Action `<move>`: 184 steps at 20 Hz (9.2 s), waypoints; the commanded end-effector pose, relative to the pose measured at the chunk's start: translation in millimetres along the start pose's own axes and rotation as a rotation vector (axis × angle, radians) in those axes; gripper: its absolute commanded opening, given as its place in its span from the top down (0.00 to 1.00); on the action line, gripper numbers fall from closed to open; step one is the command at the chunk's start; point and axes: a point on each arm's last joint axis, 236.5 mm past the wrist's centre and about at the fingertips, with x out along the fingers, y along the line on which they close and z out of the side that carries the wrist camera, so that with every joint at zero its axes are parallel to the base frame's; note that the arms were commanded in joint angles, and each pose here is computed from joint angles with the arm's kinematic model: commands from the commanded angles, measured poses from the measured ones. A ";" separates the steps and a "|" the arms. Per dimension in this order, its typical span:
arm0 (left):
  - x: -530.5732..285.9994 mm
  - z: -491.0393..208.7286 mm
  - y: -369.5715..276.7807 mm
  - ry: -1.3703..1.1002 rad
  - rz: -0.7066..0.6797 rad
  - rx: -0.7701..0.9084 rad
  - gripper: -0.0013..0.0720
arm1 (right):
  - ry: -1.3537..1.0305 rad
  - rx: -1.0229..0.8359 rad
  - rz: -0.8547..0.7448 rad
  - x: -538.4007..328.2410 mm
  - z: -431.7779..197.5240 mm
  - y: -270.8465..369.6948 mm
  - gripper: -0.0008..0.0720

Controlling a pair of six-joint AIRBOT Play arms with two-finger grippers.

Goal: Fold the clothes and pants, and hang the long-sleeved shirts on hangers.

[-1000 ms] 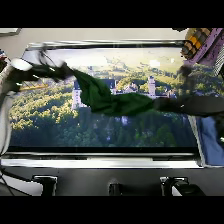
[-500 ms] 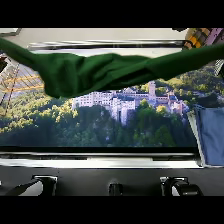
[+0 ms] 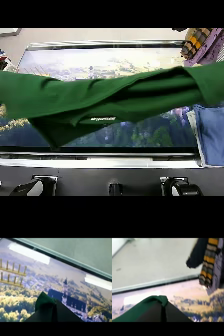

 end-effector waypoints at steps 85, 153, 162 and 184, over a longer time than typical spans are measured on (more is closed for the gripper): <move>96.0 -17.6 5.6 -0.112 -0.115 0.029 0.96 | 0.052 0.113 0.527 49.3 -27.0 156.4 0.95; 177.3 -387.2 92.8 1.049 -0.031 -0.315 0.45 | 1.467 0.417 0.017 85.5 -525.8 -52.3 0.95; 170.1 -490.4 15.6 1.122 -0.148 -0.312 0.45 | 1.359 0.382 0.055 81.4 -480.1 -39.3 0.95; 225.4 -359.9 -16.6 0.767 -0.265 -0.322 0.97 | 0.897 0.274 0.225 109.4 -348.8 0.8 0.95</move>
